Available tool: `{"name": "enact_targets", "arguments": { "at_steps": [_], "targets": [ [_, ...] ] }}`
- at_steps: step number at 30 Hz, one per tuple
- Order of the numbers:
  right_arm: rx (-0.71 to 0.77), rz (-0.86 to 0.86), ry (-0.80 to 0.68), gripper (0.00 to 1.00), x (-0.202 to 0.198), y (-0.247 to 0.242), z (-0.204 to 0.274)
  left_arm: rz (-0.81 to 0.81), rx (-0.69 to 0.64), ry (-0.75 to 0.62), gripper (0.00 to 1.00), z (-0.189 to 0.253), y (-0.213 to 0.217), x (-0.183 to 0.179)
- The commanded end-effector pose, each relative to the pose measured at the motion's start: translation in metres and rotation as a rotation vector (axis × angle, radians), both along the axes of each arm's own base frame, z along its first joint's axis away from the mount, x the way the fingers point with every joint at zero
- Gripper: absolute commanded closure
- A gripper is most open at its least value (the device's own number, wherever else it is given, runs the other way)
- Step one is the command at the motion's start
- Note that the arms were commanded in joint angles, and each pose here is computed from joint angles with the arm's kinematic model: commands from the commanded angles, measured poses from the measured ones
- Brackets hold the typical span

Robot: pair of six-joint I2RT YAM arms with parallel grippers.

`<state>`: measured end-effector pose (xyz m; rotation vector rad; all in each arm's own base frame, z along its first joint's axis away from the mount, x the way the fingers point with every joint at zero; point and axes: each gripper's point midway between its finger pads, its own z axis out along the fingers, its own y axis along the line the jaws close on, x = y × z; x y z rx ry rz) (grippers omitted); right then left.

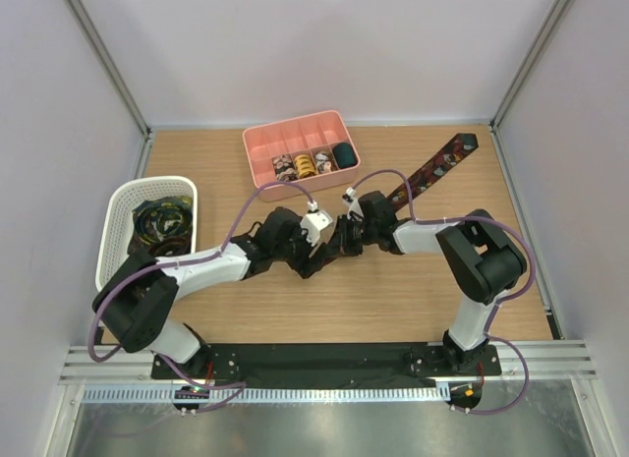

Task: Roll the ties
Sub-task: Roll the tie

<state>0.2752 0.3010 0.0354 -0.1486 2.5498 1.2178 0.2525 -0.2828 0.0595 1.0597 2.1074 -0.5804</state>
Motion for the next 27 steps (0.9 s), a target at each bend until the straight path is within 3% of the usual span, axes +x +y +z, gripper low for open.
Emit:
{"name": "enact_targets", "arguments": {
  "at_steps": [1, 12, 27],
  "targets": [
    [0.039, 0.017, -0.057, 0.99, 0.005, 0.004, 0.022, 0.024, -0.032, -0.029, 0.30, 0.016, -0.001, 0.003],
    [0.061, 0.011, -0.069, 0.99, 0.005, 0.006, 0.032, -0.029, -0.017, -0.064, 0.25, 0.015, -0.011, 0.012],
    [0.047, -0.015, -0.063, 0.99, 0.003, -0.001, 0.018, -0.092, 0.068, -0.005, 0.34, -0.016, -0.023, 0.023]
  ]
}}
